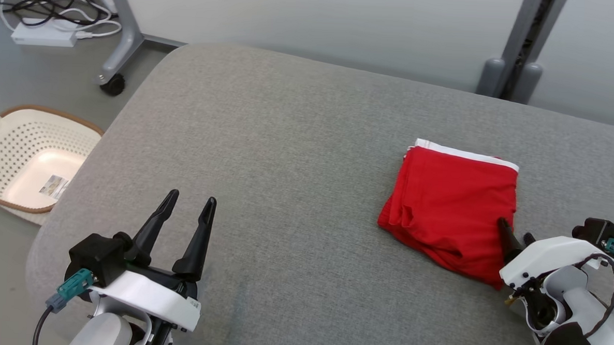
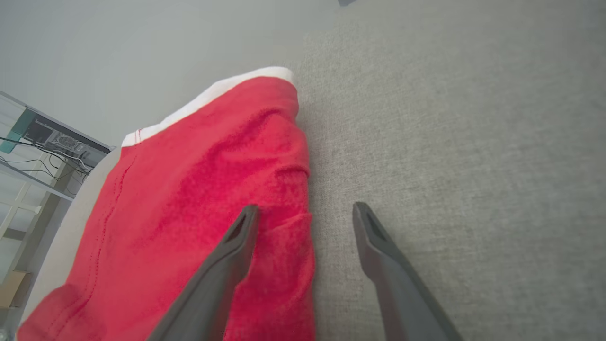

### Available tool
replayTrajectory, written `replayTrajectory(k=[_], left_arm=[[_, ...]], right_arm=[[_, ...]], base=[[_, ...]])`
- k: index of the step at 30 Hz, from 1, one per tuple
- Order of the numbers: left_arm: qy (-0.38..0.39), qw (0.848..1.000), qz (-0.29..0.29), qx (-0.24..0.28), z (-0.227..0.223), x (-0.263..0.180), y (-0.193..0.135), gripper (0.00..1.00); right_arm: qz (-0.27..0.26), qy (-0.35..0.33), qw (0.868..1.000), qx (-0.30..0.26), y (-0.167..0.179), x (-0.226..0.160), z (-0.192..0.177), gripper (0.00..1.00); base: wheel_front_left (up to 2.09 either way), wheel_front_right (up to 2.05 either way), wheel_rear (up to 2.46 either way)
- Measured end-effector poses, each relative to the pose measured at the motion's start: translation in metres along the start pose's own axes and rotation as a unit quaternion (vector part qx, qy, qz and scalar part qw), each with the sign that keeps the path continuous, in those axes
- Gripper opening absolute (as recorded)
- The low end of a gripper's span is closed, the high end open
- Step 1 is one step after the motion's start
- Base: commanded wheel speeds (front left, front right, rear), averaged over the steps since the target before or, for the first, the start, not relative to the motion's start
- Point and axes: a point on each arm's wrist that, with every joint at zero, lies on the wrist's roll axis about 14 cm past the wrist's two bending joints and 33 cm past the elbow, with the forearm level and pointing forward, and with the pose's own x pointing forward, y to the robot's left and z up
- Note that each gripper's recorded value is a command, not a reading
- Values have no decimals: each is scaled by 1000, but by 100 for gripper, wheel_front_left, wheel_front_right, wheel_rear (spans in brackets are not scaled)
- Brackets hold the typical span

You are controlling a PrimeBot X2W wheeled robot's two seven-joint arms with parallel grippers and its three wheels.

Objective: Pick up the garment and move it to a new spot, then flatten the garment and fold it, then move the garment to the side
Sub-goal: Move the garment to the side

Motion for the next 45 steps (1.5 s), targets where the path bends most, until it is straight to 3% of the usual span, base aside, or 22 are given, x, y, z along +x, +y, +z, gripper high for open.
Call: replayTrajectory(k=[10, 11, 12, 13, 23, 32, 40, 45], left_arm=[[2, 1000, 26, 7, 1, -10, 16, 100], [2, 1000, 25, 8, 1, -10, 16, 100], [1, 1000, 25, 8, 1, -10, 16, 100], [2, 1000, 24, 8, 1, -10, 15, 100], [8, 1000, -10, 6, -4, 0, -3, 100], [25, 997, -70, -8, -19, 17, -43, 100], [42, 990, -135, -22, -33, 36, -88, 100], [54, 984, -166, -28, -42, 45, -110, 100]], right_arm=[[11, 43, 997, 58, 19, 13, -18, 100], [13, 42, 997, 60, 20, 12, -18, 57], [15, 39, 997, 61, 22, 12, -17, 35], [17, 34, 998, 60, 23, 12, -16, 0], [43, -35, 998, 44, 26, -4, 16, 0], [10, -54, 998, 32, -25, -50, 24, 0], [-38, -95, 995, -21, -82, -102, 57, 0], [-58, -103, 991, -62, -100, -121, 81, 0]], base=[[0, 0, 0], [0, 0, 0], [0, 0, 0], [0, 0, 0], [0, 0, 0], [0, 0, 0], [0, 0, 0], [0, 0, 0]])
